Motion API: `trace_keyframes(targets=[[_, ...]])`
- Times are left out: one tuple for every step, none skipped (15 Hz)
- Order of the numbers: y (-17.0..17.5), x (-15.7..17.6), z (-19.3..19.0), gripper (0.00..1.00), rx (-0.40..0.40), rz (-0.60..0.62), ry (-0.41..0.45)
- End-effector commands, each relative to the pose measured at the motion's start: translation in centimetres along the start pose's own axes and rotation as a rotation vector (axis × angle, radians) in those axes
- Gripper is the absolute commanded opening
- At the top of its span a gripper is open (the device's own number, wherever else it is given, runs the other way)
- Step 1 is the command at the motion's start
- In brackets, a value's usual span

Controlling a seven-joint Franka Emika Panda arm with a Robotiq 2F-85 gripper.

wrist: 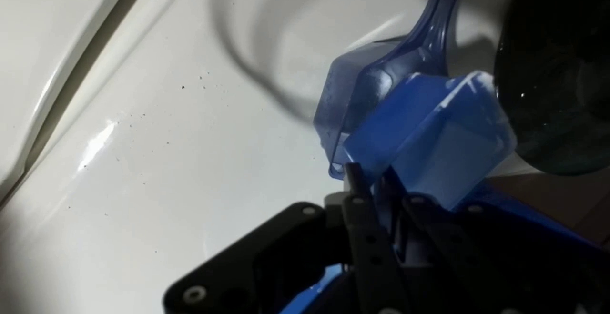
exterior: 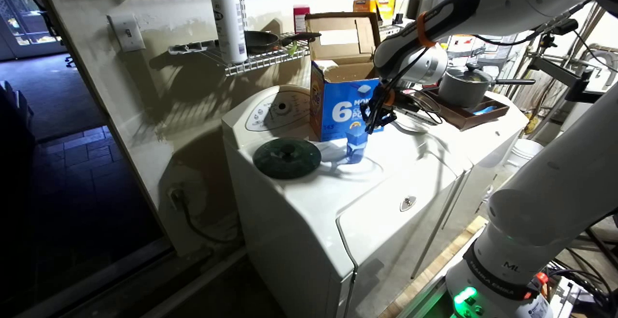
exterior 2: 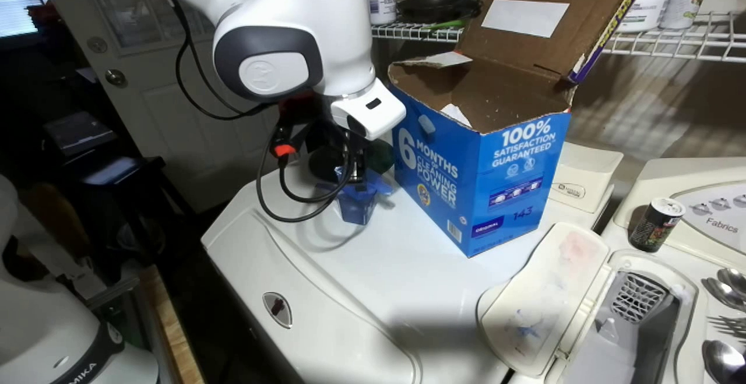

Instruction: Unstack the scoops, then turn the right scoop to the right and stack the scoops together

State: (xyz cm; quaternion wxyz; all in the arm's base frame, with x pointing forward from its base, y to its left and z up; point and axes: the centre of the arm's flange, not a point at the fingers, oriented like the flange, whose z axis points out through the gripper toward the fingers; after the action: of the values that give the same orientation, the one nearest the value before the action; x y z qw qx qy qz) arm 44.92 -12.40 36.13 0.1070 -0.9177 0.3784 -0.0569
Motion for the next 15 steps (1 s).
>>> trace_keyframes(targets=[[-1.1, 1.9, 1.1, 0.03, -0.001, -0.016, -0.01], [-1.4, 2.1, 1.3, 0.03, -0.004, -0.026, -0.018], [-1.6, 2.4, 1.5, 0.03, -0.004, -0.035, -0.022], [-1.8, 2.5, 1.8, 0.03, -0.009, -0.054, -0.03], [-2.1, 2.4, 1.8, 0.03, -0.011, -0.078, -0.035], [-2.4, 2.4, 1.9, 0.03, -0.014, -0.099, -0.038], [-2.8, 2.2, 1.9, 0.03, -0.019, -0.129, -0.043], [-3.0, 2.1, 1.9, 0.03, -0.025, -0.159, -0.055], [-3.4, 1.9, 2.0, 0.03, -0.031, -0.191, -0.066], [-3.7, 1.6, 1.9, 0.03, -0.039, -0.226, -0.074], [-3.9, 1.3, 1.9, 0.03, -0.045, -0.261, -0.085], [-4.2, 0.9, 1.8, 0.03, -0.053, -0.303, -0.099], [-4.4, 0.5, 1.7, 0.03, -0.068, -0.339, -0.103], [-4.5, 0.1, 1.7, 0.03, -0.079, -0.379, -0.115], [-4.7, -0.2, 1.5, 0.03, -0.107, -0.426, -0.116]])
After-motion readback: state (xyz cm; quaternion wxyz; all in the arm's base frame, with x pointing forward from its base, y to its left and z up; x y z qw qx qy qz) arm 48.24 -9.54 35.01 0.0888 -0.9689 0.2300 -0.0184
